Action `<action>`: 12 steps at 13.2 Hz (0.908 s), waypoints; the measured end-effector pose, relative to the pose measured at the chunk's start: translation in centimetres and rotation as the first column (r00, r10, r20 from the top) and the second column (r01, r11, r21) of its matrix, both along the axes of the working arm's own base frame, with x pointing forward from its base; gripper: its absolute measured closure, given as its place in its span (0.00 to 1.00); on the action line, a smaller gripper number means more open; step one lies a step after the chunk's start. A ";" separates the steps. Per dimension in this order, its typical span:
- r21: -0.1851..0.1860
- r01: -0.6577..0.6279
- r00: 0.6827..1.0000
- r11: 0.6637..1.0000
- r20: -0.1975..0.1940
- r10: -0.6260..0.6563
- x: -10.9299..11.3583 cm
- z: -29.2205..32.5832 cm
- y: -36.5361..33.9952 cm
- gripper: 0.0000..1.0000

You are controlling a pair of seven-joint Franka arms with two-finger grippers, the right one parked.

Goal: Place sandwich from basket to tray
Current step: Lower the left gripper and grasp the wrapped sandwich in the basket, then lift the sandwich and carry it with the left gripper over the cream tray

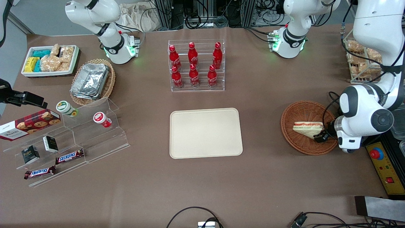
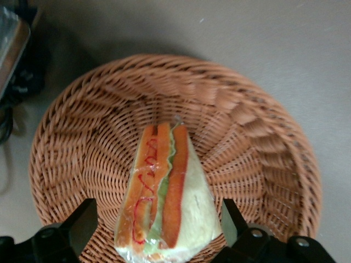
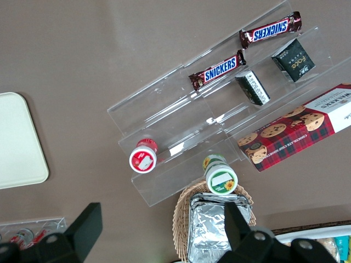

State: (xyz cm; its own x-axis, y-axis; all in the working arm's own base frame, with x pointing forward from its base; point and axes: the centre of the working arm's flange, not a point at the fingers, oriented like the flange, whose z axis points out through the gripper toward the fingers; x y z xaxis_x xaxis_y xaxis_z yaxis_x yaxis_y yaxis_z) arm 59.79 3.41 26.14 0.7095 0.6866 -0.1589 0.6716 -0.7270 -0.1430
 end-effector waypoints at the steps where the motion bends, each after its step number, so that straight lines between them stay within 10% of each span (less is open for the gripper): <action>1: 0.005 -0.026 1.000 1.000 -0.013 0.026 -0.2 -0.7 0.0 0.00; 4: 0.017 -0.075 0.997 0.997 -0.022 0.076 -0.2 -2.7 -0.5 0.00; 9: 0.018 -0.076 0.997 0.997 0.010 0.076 1.0 -2.1 -1.3 0.53; 12: 0.012 -0.040 0.999 0.999 0.006 0.040 3.0 3.1 -1.2 0.61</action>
State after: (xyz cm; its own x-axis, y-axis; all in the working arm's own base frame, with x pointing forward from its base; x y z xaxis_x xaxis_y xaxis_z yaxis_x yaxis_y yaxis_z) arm 62.76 2.21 29.23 0.6824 0.7162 -0.1464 0.7007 -0.6979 -0.1483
